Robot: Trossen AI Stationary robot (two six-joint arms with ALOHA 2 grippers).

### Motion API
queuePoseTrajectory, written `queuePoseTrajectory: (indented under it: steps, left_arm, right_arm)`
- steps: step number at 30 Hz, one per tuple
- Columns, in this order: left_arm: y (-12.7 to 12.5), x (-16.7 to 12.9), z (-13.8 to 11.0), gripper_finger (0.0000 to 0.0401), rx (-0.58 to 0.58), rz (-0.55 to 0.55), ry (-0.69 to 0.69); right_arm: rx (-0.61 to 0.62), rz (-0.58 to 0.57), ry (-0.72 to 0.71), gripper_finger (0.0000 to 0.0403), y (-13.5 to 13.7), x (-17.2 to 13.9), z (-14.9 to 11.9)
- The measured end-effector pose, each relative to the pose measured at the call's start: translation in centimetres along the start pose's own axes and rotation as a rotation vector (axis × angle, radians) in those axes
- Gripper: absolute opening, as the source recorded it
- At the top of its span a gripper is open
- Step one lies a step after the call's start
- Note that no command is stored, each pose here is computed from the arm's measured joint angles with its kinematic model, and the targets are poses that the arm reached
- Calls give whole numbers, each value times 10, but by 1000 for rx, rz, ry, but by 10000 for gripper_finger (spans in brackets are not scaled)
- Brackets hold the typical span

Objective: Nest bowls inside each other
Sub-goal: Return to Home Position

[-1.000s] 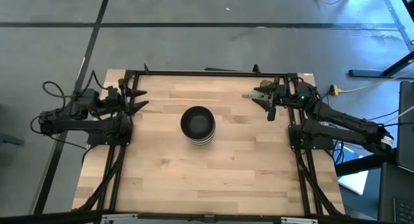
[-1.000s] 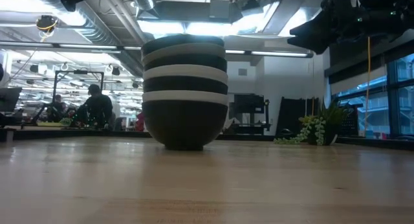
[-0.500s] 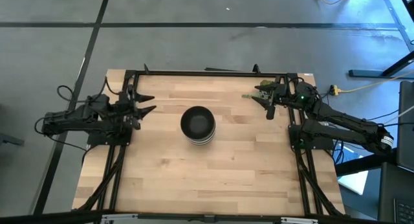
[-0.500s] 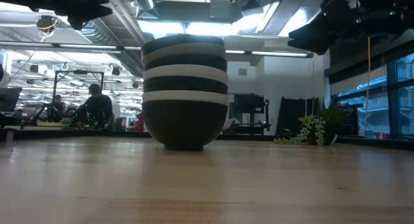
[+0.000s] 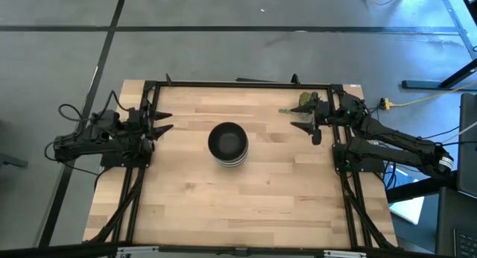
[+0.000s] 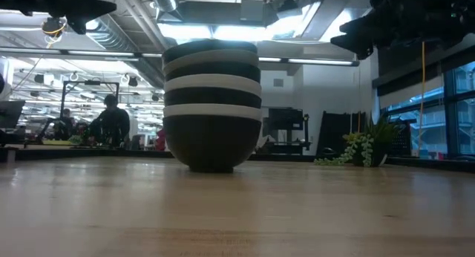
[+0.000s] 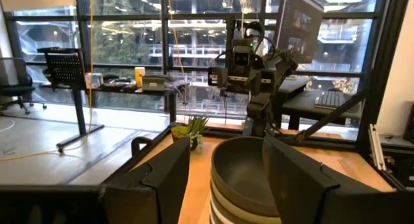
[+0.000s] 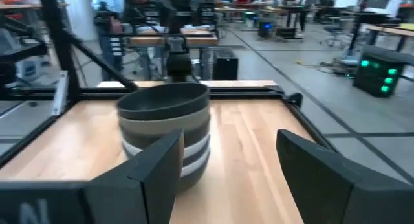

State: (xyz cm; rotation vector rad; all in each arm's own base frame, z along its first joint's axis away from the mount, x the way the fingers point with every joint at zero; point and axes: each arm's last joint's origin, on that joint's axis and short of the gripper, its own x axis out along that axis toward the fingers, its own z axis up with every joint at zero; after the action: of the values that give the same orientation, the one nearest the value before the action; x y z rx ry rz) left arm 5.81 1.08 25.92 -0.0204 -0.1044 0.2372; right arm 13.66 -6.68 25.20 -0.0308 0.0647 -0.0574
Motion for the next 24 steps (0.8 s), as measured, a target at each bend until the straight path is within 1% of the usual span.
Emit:
queuePoseTrajectory:
  steps: [2, 6, 11, 16, 18, 21, 23, 24]
  left_arm:
    - [0, 0, 0, 189, 0, 0, 4]
    - [0, 0, -1, 189, -10, -11, 13]
    - [-1, 0, -2, 189, -19, -25, 18]
    - [-1, 0, -2, 189, -17, -21, 25]
    - [0, 0, -5, 189, -6, -5, 46]
    - [1, 2, -11, 189, 1, 52, 70]
    - [2, 5, -19, 189, 13, 82, 98]
    - [3, 6, -23, 189, 15, 95, 109]
  right_arm:
    - [-1, -1, 0, 248, -1, 0, 0]
    - [4, -41, -1, 248, -8, -4, 0]
    - [14, -26, -11, 248, -17, -10, 0]
    - [38, -66, -21, 248, -26, -17, 0]
    - [63, -95, -27, 248, -30, -20, 0]
    - [114, -141, -29, 248, -34, -23, 0]
    - [155, -213, -29, 248, -37, -24, -2]
    - [180, -267, -28, 248, -39, -24, -4]
